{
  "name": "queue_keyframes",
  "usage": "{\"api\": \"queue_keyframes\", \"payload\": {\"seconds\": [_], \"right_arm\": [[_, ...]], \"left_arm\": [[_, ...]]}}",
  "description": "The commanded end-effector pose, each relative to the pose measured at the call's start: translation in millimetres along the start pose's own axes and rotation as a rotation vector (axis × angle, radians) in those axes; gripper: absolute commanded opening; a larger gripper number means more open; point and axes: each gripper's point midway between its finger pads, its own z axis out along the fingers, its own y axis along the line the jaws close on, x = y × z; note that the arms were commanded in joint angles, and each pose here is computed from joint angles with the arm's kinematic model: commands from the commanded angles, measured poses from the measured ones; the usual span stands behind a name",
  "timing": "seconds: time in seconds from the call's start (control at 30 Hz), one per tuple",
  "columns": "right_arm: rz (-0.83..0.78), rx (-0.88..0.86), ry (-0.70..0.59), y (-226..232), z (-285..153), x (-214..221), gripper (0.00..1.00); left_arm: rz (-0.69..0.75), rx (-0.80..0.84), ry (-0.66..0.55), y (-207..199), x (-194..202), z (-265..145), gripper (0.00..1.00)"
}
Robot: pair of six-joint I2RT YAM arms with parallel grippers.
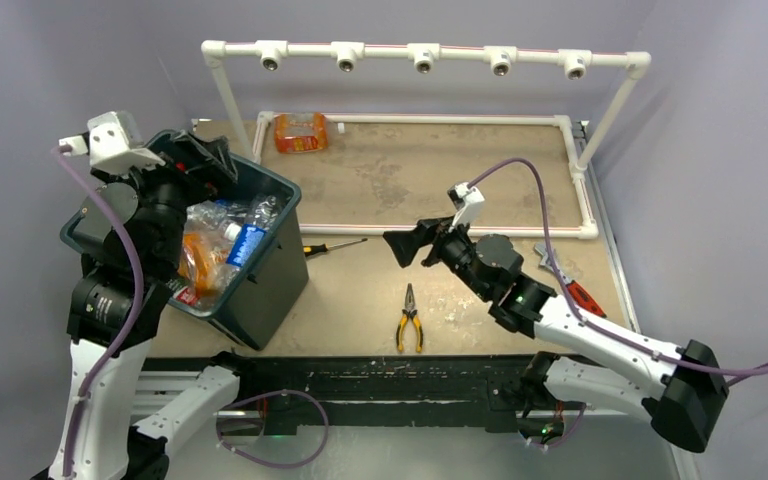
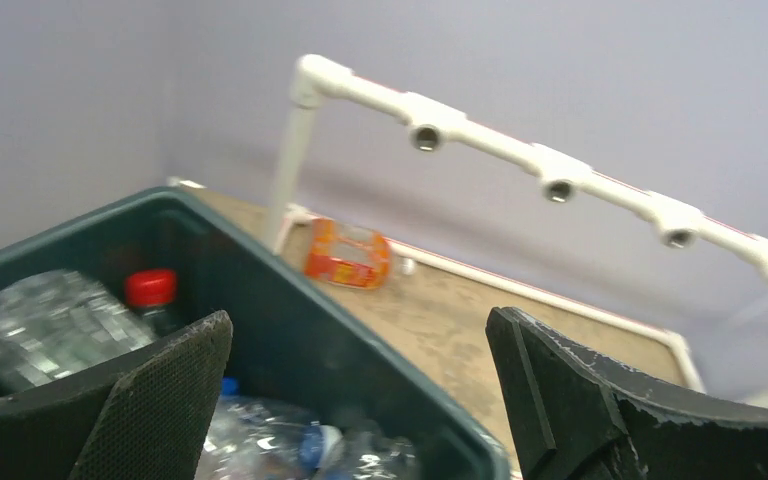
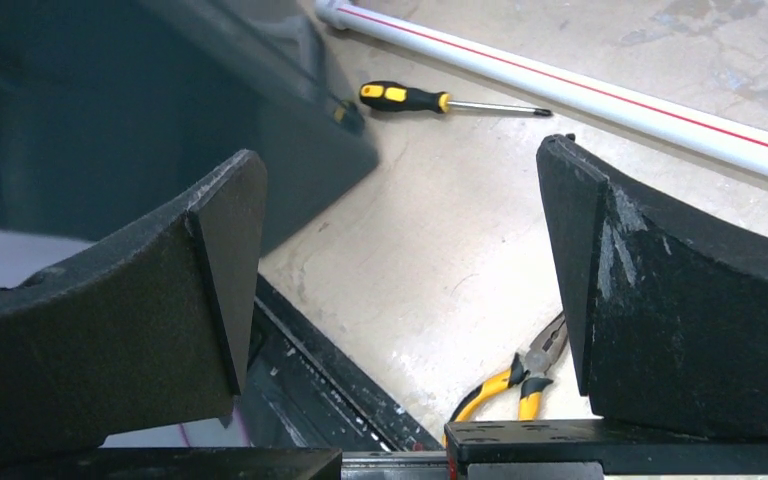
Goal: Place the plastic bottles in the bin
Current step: Place the plastic bottle in the trash bin, then move the trash bin to the center of the board.
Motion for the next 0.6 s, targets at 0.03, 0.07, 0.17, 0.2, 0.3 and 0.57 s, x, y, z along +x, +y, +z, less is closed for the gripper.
{"api": "queue_keyframes", "payload": {"seconds": [0.03,0.07,0.17,0.2,0.3,0.57], "right_arm": [[0.131,0.066,-0.110,-32,31,-18,0.99],[0.174,0.075,-0.113,-44,38,-16,0.99],[0.308,0.120,-0.147,-82,61,-14,0.99],[0.325,0.128,-0.165,-90,69,-14,0.99],[0.378,0.149,-0.172,-110,103,-5,0.99],[0.481,0.116,-0.193,-150,197,15,0.96]], "left_arm": [[-0.042,0.279,0.010,-56,2,6,0.99],[-0.049,0.287,-0.016,-56,-2,4,0.99],[-0.083,0.291,-0.092,-50,-8,-3,0.99],[-0.102,0.292,-0.120,-48,-11,-6,0.99],[-0.124,0.292,-0.157,-42,-9,-11,0.99],[-0.097,0.199,-0.191,-15,-1,-17,0.99]]}}
